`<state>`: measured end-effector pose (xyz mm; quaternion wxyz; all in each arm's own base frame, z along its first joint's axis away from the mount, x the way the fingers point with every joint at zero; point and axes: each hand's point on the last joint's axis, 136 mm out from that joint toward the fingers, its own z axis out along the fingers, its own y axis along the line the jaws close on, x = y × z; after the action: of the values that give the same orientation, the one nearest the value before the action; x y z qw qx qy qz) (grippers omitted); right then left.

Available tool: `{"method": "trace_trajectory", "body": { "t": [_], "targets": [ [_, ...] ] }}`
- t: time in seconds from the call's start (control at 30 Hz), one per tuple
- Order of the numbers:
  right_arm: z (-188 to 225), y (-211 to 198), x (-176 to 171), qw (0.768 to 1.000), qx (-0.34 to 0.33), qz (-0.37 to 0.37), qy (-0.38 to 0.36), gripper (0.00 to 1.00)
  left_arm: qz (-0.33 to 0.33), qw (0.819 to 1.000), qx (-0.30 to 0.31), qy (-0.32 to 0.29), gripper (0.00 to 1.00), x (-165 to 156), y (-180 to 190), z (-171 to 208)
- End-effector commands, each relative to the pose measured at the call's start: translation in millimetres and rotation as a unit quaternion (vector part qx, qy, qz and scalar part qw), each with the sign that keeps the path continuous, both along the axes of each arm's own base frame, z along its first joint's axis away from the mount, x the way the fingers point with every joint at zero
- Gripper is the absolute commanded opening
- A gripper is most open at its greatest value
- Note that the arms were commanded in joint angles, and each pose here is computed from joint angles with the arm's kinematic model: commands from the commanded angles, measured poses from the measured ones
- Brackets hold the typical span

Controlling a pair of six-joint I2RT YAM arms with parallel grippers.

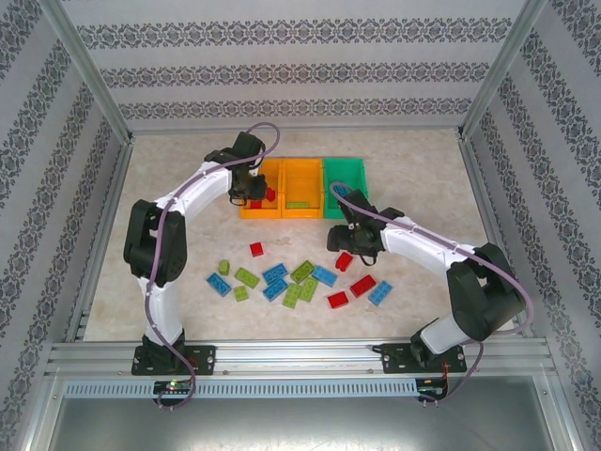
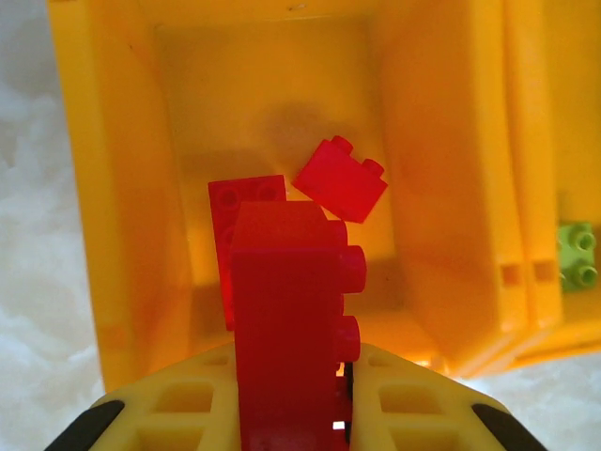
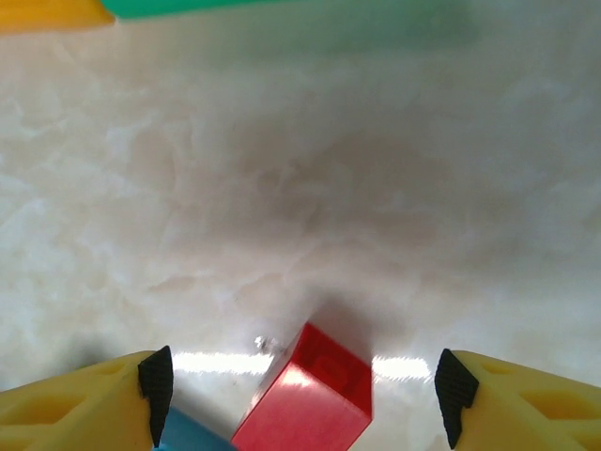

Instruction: Sort the legos into containers by color

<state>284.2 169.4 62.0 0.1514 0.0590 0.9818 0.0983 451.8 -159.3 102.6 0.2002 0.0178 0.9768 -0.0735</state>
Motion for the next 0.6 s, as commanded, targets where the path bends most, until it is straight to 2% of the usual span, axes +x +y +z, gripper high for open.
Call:
{"method": "trace_trajectory", "body": {
  "t": [0.0,0.1,0.37,0.5,0.57],
  "targets": [
    [-5,0,-22,0.999,0.012,-0.033,0.038,0.77,0.020,0.999,-0.030,-0.012,0.18,16,-4,14],
    [-12,4,-30,0.997,0.022,-0.046,0.060,0.77,0.021,0.999,-0.043,-0.017,0.27,21,-9,15],
    [-28,13,-34,0.994,0.019,-0.043,0.095,0.74,0.021,0.997,-0.069,-0.022,0.60,14,-15,15],
    [-34,16,-35,0.994,0.009,-0.038,0.105,0.64,0.023,0.997,-0.073,-0.032,0.69,5,-11,18],
    [-38,16,-35,0.993,0.006,-0.038,0.111,0.61,0.025,0.996,-0.073,-0.043,0.78,-2,-7,22]
  ]
}}
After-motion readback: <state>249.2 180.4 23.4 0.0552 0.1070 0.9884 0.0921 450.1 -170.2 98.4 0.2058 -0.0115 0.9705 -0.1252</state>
